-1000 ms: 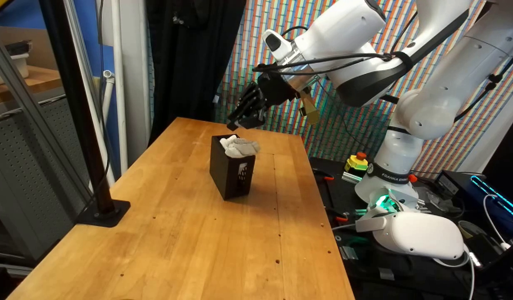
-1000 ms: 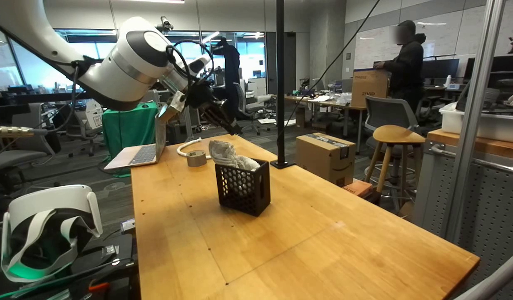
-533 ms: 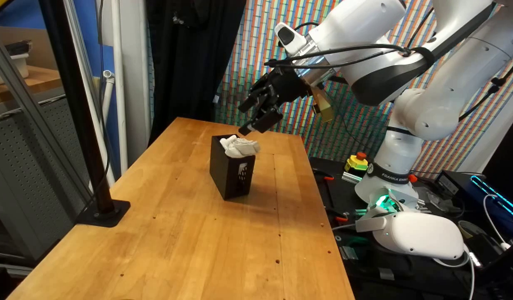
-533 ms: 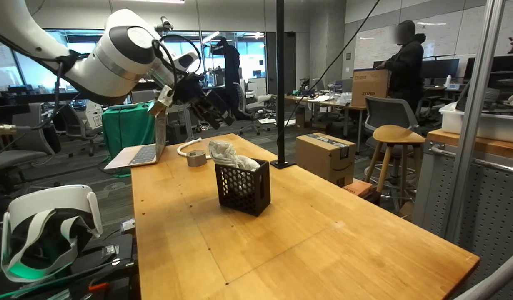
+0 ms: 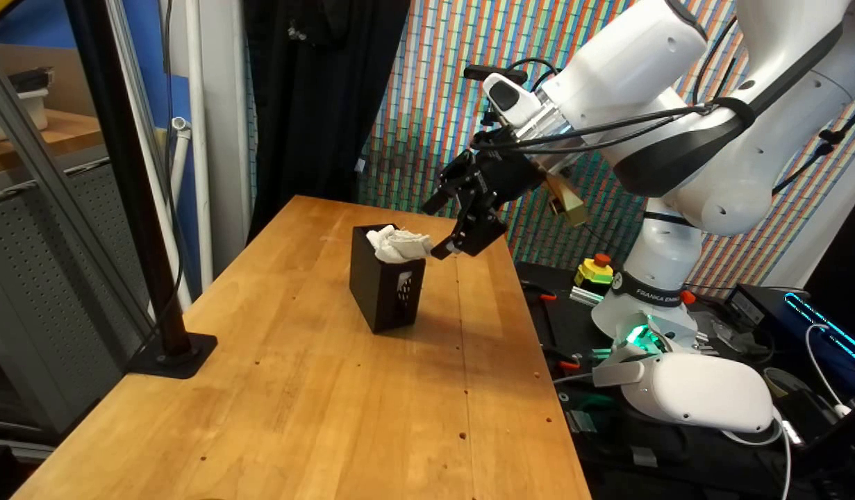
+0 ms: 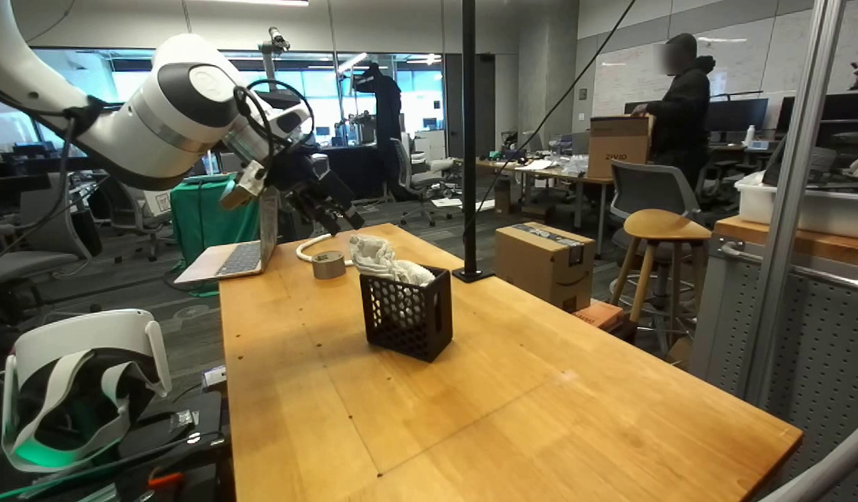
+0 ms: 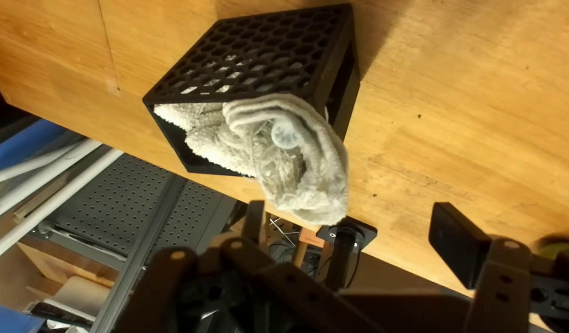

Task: Put the marker on the cloth, fold the cloth and put it in the box

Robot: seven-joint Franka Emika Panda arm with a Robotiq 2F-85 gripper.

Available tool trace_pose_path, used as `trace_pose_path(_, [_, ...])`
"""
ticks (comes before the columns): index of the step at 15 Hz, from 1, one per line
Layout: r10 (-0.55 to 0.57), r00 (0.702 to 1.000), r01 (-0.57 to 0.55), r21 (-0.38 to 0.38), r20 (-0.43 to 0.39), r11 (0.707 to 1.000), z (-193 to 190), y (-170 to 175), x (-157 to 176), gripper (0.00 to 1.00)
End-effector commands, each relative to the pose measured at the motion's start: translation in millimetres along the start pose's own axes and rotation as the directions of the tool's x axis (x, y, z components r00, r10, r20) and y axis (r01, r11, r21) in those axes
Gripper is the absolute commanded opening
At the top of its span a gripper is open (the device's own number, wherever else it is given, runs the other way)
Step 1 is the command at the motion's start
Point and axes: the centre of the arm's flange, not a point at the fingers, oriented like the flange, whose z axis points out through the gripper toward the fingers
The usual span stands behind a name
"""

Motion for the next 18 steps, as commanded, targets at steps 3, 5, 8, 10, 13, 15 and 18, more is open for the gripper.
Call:
trace_pose_path(3, [-0.033, 0.999, 0.033, -0.022, -0.013, 0.999, 3.9, -6.6, 6.4, 0.65])
trace_pose_path(5, [-0.043, 0.999, 0.042, -0.026, -0.006, 0.999, 9.0, -7.4, 4.9, 0.49])
trace_pose_path(8, [-0.053, 0.999, 0.053, -0.032, 0.008, 0.998, 17.2, -6.1, 2.3, 0.26])
trace_pose_path(10, [-0.051, 0.999, 0.052, -0.038, 0.019, 0.998, 23.4, -3.5, 0.2, 0.11])
trace_pose_path(13, [-0.046, 0.998, 0.048, -0.041, 0.034, 0.998, 30.1, 0.4, -2.0, 0.05])
trace_pose_path(15, [-0.036, 0.999, 0.037, -0.046, 0.031, 0.998, 30.1, 4.0, -0.7, 0.08])
trace_pose_path(18, [0.005, 1.000, -0.004, -0.070, 0.002, 0.998, 24.2, 16.6, 11.8, 0.10])
